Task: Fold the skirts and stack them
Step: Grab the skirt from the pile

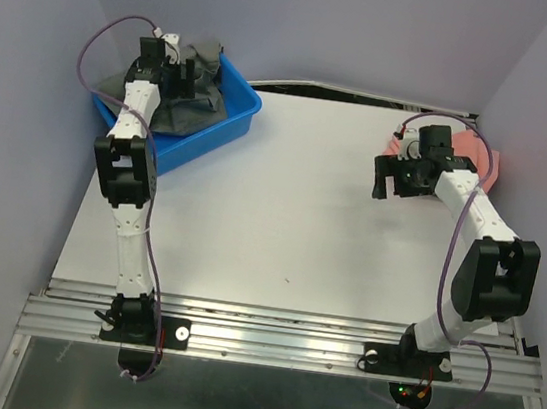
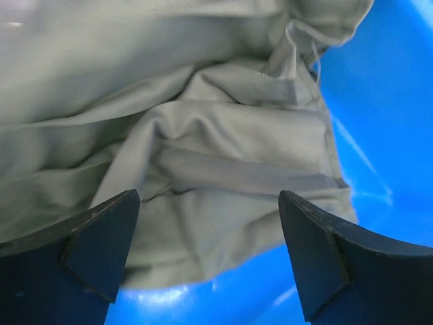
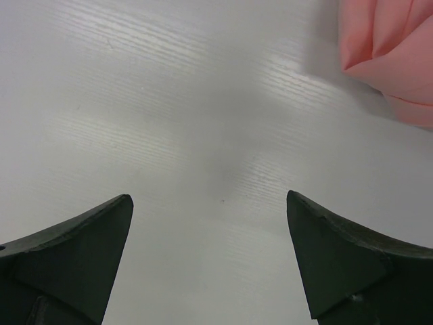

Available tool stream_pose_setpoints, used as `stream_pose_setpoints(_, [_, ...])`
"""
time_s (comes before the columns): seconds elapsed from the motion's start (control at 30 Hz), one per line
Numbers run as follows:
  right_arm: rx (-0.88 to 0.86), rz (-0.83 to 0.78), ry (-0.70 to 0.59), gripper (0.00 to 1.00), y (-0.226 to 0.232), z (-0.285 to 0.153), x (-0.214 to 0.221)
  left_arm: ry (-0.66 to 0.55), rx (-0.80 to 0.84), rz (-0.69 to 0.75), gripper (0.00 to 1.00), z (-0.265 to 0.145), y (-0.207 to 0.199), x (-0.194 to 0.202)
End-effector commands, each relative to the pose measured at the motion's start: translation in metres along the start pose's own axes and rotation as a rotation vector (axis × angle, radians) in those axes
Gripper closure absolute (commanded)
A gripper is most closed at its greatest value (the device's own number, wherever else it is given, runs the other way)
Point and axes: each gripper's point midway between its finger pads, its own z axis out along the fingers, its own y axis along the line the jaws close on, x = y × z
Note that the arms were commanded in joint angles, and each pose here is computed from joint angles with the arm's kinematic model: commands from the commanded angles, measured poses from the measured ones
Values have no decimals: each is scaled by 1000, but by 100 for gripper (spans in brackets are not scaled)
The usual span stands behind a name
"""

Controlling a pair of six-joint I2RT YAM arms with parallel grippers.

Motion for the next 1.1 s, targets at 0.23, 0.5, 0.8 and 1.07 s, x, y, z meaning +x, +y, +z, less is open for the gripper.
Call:
stream_pose_setpoints(0.23, [84, -54, -14, 0, -21, -4, -20, -29, 26, 74, 1, 47, 0, 0])
stream_pose_setpoints(0.5, [101, -73, -30, 0, -25, -5, -30, 225, -148, 130, 9, 63, 25, 83])
stream_pose_setpoints(0.8, [48, -48, -56, 0, -13, -12, -34, 46, -21, 104, 100, 22, -5, 10])
stream_pose_setpoints(1.07, [-22, -26, -114, 0, 2, -21, -45, -559, 128, 93, 100, -134, -49, -186])
